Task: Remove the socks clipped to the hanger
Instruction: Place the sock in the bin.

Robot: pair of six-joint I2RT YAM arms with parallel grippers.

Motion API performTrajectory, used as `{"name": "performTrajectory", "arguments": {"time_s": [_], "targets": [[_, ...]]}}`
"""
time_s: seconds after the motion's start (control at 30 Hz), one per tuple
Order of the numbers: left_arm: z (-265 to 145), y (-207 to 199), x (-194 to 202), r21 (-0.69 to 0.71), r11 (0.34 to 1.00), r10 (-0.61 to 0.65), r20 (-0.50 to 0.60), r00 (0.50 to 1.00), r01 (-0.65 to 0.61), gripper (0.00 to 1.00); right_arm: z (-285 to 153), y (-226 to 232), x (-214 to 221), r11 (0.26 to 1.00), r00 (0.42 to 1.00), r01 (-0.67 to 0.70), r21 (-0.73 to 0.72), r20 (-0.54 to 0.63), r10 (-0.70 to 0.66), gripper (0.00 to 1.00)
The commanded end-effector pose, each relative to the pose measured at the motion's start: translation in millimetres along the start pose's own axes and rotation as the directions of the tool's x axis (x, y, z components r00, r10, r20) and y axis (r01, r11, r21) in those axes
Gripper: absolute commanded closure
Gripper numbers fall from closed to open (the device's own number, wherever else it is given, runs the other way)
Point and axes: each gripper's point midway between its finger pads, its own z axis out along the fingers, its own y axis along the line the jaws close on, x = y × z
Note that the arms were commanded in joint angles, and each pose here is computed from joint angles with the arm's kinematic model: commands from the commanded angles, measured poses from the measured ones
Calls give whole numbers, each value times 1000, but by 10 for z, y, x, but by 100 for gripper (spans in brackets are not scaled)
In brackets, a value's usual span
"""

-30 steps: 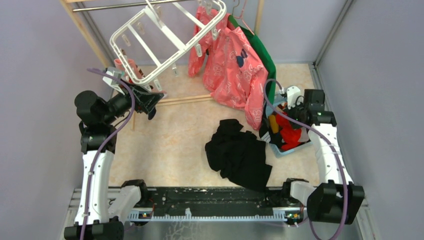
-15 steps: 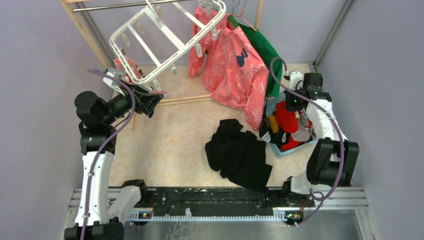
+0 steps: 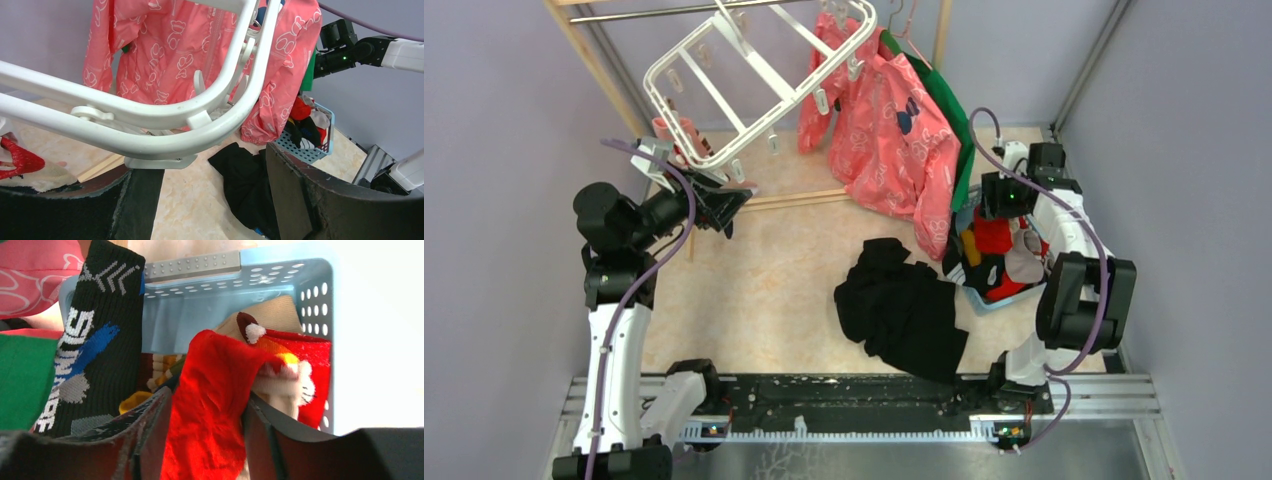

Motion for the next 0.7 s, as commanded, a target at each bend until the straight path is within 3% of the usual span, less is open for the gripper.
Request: {"name": "performTrajectory", "arguments": {"time_s": [0.0, 0.2, 0.5, 0.67], "targets": [[-44, -98, -140, 14, 999, 52, 27, 998, -52, 21, -350, -32, -287, 998, 992, 39, 46, 120, -44, 43], [-57, -104, -149, 9, 998, 64, 27, 998, -64, 21, -631, 15, -317, 995, 984, 63, 80, 160, -75, 28], [-106, -92, -73, -9, 996, 93, -8, 996, -93, 20, -1104, 327, -322, 992, 968, 121, 30, 219, -125, 26], [-201, -82, 42, -19, 983, 180, -84, 980, -182, 16, -1501, 617, -337, 985, 946, 174, -17, 282, -162, 23]]}}
